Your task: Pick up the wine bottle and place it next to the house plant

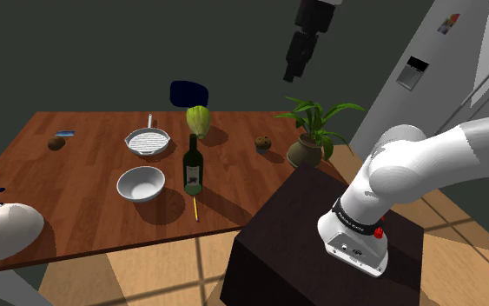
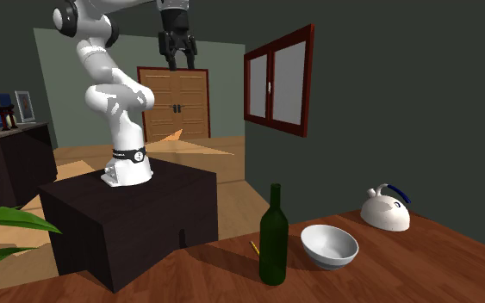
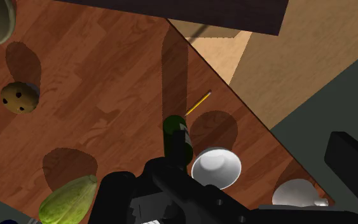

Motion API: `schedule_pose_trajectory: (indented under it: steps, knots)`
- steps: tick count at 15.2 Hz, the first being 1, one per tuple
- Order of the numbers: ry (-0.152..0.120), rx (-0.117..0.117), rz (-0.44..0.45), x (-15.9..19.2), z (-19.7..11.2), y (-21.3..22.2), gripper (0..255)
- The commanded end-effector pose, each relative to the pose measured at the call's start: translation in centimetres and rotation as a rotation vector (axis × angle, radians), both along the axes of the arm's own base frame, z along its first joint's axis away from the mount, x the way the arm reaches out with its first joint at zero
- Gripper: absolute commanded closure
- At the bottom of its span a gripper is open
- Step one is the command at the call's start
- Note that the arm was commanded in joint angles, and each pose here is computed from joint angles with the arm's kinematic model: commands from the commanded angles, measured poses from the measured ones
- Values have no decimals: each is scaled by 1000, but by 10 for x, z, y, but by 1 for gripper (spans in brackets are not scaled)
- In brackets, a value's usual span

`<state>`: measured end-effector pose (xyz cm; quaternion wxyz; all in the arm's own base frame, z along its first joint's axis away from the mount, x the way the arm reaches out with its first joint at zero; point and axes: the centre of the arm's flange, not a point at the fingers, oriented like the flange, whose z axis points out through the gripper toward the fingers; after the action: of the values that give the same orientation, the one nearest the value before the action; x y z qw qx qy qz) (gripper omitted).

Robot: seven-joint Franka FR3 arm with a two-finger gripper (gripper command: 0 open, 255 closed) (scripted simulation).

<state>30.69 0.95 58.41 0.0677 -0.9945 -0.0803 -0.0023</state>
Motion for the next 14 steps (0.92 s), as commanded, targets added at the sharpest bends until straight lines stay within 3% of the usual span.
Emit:
schedule_pose_trajectory:
  steps: [1, 14]
  knots:
    - [0, 0, 0, 0, 0, 0, 0]
    - [-50, -55, 63, 104, -129, 23, 0]
